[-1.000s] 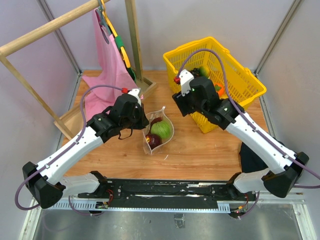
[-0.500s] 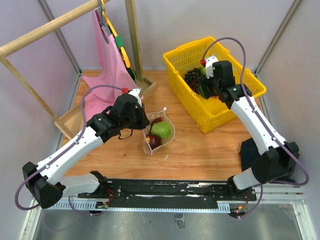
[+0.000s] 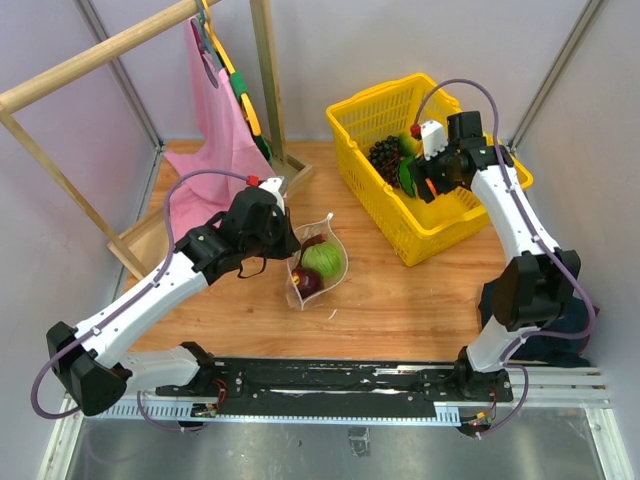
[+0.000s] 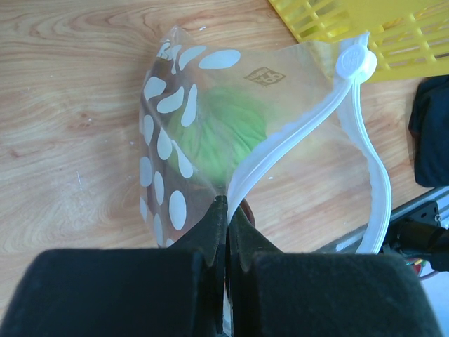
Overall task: Place the food in the zip-top bag and seal the zipper
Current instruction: Pick up the fake fruit from the bin.
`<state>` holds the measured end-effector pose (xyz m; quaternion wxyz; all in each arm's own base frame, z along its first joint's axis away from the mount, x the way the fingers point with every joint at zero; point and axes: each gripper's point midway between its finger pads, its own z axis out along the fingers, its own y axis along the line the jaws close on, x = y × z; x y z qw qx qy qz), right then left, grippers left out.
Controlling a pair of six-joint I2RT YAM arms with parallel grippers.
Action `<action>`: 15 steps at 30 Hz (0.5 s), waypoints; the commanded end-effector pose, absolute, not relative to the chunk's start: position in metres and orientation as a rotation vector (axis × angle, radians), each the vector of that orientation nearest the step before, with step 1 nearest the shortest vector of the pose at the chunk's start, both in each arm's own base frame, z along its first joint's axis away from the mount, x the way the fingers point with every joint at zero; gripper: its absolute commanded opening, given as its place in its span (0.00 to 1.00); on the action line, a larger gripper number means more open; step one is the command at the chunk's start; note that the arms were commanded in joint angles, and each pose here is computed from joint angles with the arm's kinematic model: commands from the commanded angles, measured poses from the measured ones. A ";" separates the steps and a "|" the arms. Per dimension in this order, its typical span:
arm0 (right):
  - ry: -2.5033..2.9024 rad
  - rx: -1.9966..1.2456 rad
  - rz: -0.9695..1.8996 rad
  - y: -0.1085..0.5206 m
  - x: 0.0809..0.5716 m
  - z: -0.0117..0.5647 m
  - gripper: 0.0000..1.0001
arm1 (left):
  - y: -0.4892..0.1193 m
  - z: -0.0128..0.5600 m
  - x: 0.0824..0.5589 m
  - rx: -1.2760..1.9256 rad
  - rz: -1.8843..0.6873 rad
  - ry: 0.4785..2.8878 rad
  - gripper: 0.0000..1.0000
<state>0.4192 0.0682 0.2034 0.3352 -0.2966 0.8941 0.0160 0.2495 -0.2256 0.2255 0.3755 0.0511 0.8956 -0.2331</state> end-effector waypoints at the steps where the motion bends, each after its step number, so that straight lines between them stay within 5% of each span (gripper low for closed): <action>1: 2.448 -1.030 0.192 0.072 0.385 0.177 0.74 | -0.232 0.230 0.254 0.155 -0.618 2.263 0.00; 15: 2.665 -1.155 0.392 0.082 0.360 0.113 0.75 | -0.232 0.224 0.255 0.155 -0.606 2.277 0.00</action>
